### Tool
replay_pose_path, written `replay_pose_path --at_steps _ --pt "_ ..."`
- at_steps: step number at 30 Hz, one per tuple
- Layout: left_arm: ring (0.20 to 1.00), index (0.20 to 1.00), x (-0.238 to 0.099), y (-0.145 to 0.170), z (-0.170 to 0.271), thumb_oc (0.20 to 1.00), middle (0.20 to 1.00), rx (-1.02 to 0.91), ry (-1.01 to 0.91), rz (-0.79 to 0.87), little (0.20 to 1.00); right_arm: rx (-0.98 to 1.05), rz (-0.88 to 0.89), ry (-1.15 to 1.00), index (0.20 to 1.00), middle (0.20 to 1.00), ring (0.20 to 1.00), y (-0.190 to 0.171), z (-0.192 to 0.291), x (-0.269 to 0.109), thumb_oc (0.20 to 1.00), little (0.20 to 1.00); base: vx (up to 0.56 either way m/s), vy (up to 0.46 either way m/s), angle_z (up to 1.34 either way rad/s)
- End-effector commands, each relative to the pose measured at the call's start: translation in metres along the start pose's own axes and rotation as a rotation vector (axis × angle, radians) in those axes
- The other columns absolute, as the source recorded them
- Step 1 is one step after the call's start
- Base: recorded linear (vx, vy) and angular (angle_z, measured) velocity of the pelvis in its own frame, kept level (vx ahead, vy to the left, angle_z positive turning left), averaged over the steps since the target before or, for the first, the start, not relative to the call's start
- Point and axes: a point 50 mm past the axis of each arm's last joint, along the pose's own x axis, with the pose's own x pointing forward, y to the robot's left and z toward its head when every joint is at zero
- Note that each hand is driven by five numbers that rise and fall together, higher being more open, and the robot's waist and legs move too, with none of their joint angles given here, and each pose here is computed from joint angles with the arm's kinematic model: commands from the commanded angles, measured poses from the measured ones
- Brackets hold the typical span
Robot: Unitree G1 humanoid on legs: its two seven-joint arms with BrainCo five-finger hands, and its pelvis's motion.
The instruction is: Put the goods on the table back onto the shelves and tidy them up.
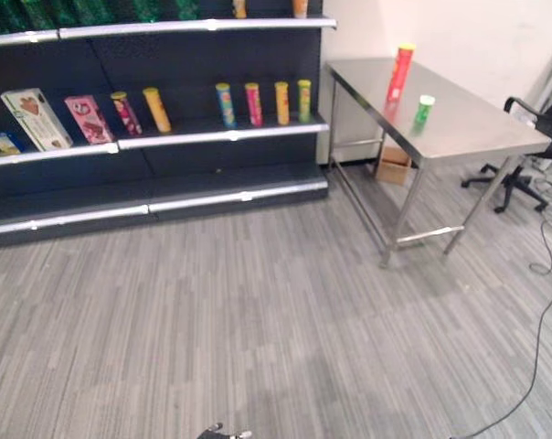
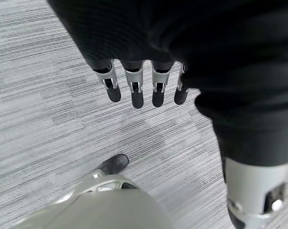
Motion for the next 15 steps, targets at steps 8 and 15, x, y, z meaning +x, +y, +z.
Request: replay_pose_path --at_steps 8,15 --pt "1.000 1.000 0.0031 0.0132 0.0173 1.000 1.000 0.037 -0.035 0.038 1.000 -0.025 -0.033 -0.031 1.000 1.000 1.000 -0.0073 0.0162 0.0023 1.000 1.000 0.00 0.000 0.00" --pt "1.000 1.000 0.0032 0.0129 0.0168 1.000 1.000 0.052 -0.030 0.048 1.000 -0.026 -0.035 -0.036 1.000 1.000 1.000 -0.0066 0.0180 0.0024 1.000 1.000 -0.01 0.016 -0.04"
